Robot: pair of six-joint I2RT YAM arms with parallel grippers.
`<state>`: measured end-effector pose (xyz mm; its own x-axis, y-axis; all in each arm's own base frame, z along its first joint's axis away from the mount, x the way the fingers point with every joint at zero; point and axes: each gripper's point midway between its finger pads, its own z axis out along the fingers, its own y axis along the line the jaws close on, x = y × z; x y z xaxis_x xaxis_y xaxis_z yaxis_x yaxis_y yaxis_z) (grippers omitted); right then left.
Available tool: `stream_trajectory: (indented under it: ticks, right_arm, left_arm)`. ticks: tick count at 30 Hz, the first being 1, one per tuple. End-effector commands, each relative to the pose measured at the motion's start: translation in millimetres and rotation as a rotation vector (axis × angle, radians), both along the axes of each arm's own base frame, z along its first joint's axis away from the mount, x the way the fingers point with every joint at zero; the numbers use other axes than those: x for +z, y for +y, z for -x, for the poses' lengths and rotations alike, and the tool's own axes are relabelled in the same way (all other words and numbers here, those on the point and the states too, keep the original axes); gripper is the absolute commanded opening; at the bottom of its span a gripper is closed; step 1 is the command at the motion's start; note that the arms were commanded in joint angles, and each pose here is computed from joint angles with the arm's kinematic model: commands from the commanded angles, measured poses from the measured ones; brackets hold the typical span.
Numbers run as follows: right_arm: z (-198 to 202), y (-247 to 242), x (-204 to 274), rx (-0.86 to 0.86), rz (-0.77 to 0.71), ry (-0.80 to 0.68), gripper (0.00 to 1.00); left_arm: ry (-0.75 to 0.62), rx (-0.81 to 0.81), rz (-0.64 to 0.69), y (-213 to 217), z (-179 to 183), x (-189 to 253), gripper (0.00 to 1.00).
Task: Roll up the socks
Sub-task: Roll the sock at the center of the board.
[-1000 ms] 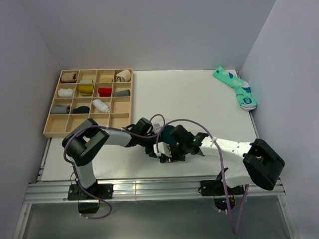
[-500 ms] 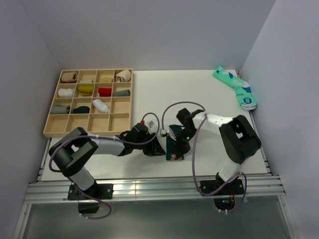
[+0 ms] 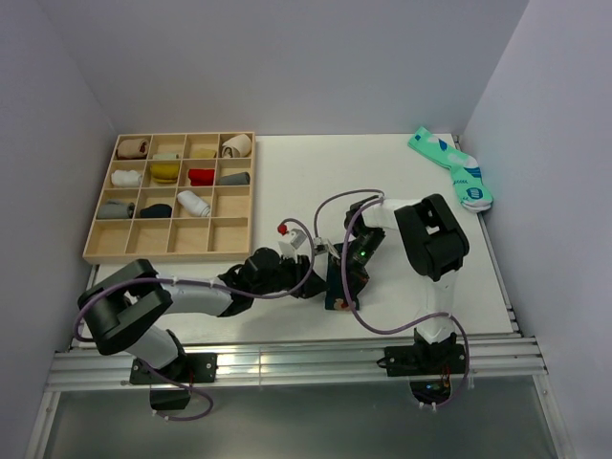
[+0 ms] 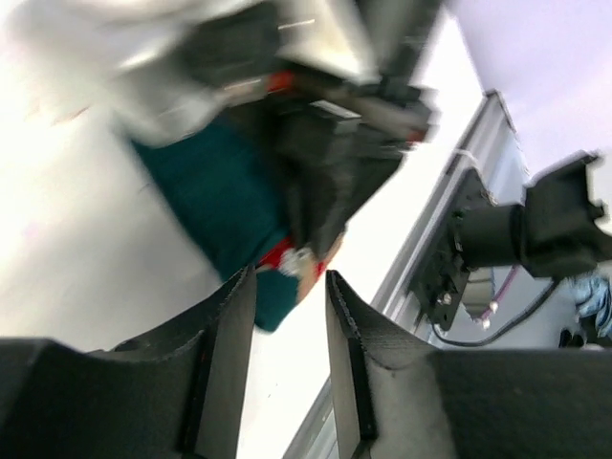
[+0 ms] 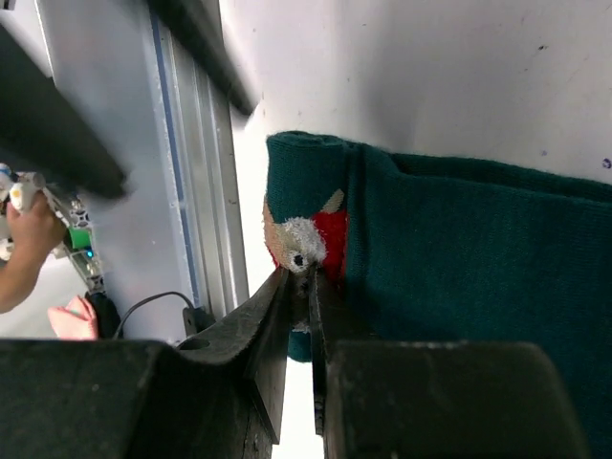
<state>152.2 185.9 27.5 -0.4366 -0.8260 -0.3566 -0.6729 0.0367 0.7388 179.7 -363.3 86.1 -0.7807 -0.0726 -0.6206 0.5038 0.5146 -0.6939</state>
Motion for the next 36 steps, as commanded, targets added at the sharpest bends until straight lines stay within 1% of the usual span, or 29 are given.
stream_trajectory:
  ticks: [1, 3, 8, 10, 19, 22, 24, 29, 36]
  right_arm:
    - [-3.0, -3.7, 1.0, 0.013, 0.018, 0.008, 0.17]
    - [-3.6, -5.1, -2.3, 0.01, 0.032, 0.001, 0.17]
    - [-5.0, -6.3, -6.1, 0.004, 0.046, 0.007, 0.17]
    - [-6.2, -5.7, -7.1, 0.0, 0.046, 0.001, 0.17]
    - [-11.3, -3.1, -7.2, -0.023, 0.055, -0.001, 0.17]
    - [-16.7, -2.7, -8.7, -0.035, 0.061, -0.024, 0.16]
    - [-19.1, -4.3, -10.6, -0.052, 0.079, -0.032, 0.16]
    - [-29.9, -6.3, -15.2, -0.093, 0.101, -0.093, 0.17]
    - [-33.6, -6.6, -15.0, -0.119, 0.104, -0.13, 0.17]
  left_arm:
    - [-0.182, -0.123, 0.076, -18.5, 4.6, 17.5, 0.41]
    - [-0.196, -0.155, 0.091, -25.1, 5.3, 16.1, 0.41]
    - [-0.16, -0.268, 0.11, -43.6, 15.9, -2.5, 0.41]
    - [-0.155, -0.288, 0.13, -47.8, 18.0, -6.9, 0.41]
    - [-0.101, -0.304, 0.131, -48.5, 23.7, -24.7, 0.41]
    - [-0.085, -0.312, 0.129, -45.6, 27.9, -29.0, 0.4]
    - [-0.075, -0.319, 0.129, -43.7, 30.9, -31.2, 0.37]
    - [-0.055, -0.349, 0.139, -42.5, 38.7, -31.8, 0.36]
    - [-0.05, -0.353, 0.129, -42.5, 42.2, -29.6, 0.36]
